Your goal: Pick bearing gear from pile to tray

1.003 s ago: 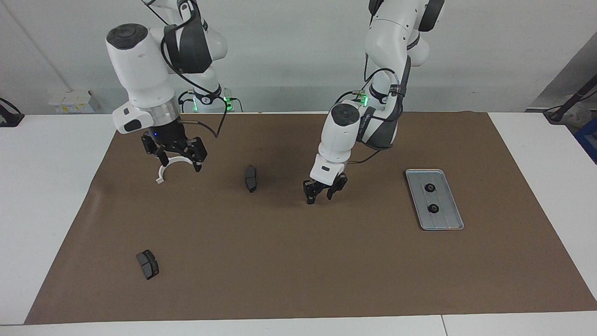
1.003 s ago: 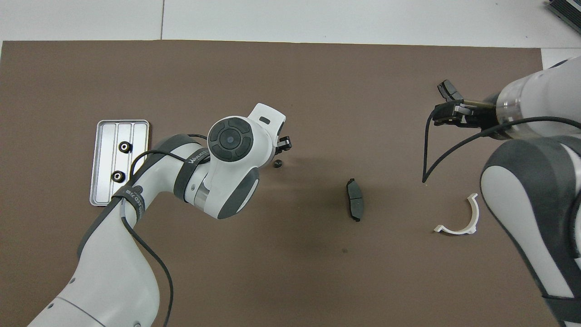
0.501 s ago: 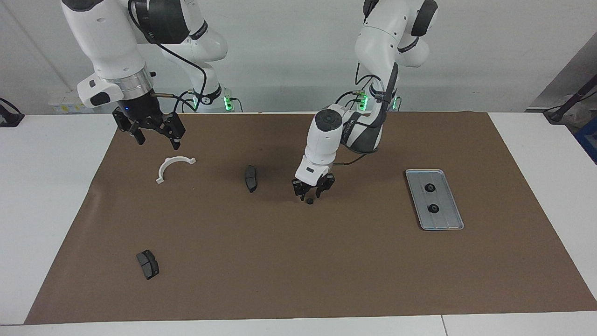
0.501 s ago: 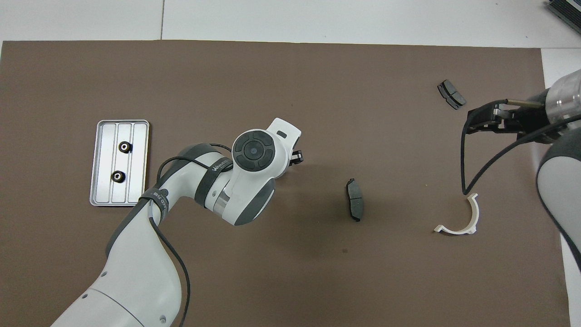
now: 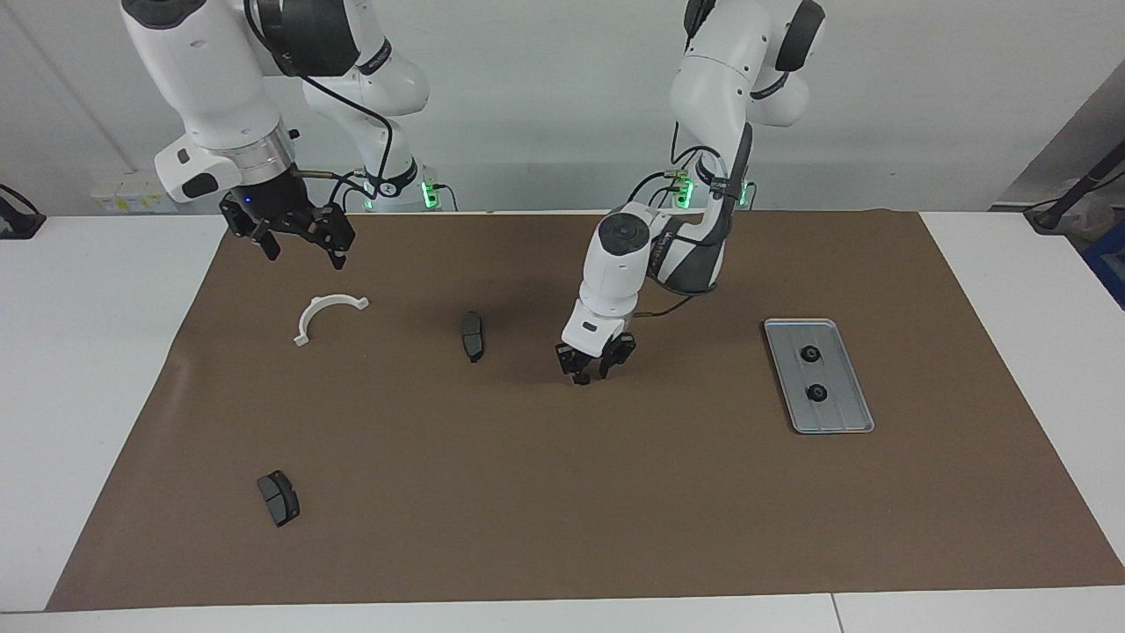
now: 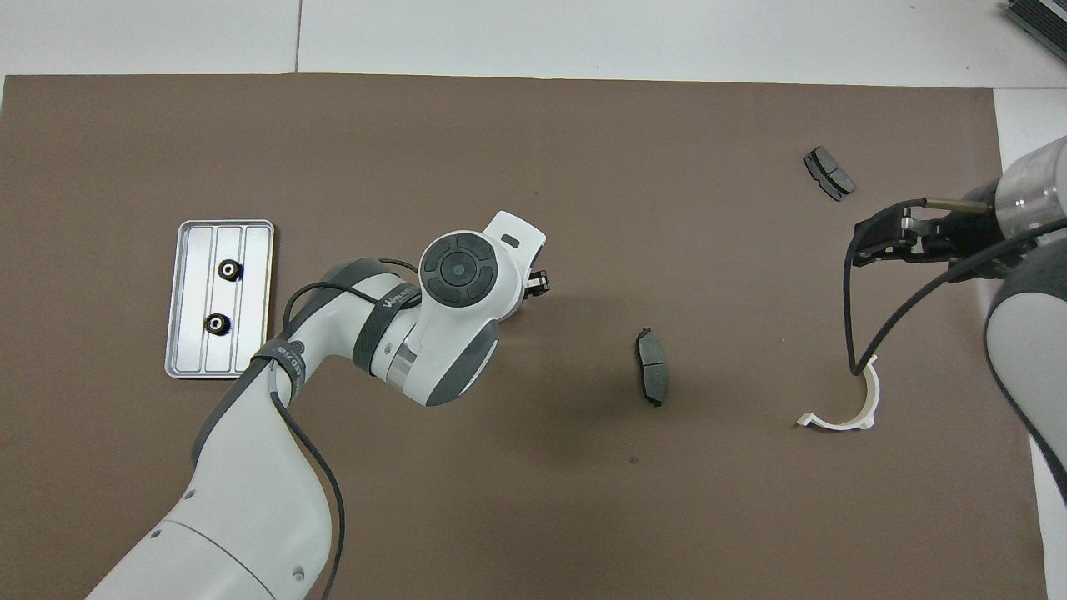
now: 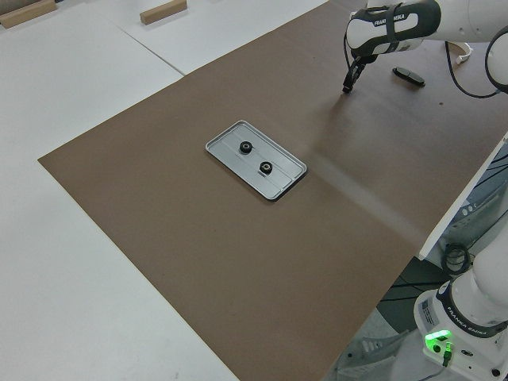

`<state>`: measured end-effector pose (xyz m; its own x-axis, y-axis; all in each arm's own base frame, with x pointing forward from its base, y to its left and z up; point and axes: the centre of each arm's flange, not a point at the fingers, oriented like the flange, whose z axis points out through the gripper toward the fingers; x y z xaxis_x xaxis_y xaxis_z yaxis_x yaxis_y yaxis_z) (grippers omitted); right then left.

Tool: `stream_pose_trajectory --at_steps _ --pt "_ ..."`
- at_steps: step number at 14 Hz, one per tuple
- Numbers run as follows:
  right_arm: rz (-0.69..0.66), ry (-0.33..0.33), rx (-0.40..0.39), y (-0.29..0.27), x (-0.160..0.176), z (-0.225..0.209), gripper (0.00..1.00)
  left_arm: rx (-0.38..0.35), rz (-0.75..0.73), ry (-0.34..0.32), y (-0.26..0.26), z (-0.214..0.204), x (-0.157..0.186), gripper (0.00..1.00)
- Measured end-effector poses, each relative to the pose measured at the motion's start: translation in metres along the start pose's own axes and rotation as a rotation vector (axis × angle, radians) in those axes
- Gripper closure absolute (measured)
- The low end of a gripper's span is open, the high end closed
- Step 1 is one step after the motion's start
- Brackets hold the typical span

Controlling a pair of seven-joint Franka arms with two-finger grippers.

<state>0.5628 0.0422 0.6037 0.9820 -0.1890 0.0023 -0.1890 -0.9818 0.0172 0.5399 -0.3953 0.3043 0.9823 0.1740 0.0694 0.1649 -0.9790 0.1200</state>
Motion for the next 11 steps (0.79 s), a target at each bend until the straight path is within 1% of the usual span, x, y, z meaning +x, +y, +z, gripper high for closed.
stream_pose_trajectory --at_steps 8,11 --pt "-0.013 0.000 0.000 -0.0025 -0.0010 -0.0004 0.00 -0.009 -0.001 0.006 0.0048 0.0029 0.0057 0.45" --pt "-0.015 -0.001 -0.001 -0.0030 -0.0012 -0.0004 0.00 -0.008 -0.001 0.006 0.0052 0.0044 0.0060 0.48"
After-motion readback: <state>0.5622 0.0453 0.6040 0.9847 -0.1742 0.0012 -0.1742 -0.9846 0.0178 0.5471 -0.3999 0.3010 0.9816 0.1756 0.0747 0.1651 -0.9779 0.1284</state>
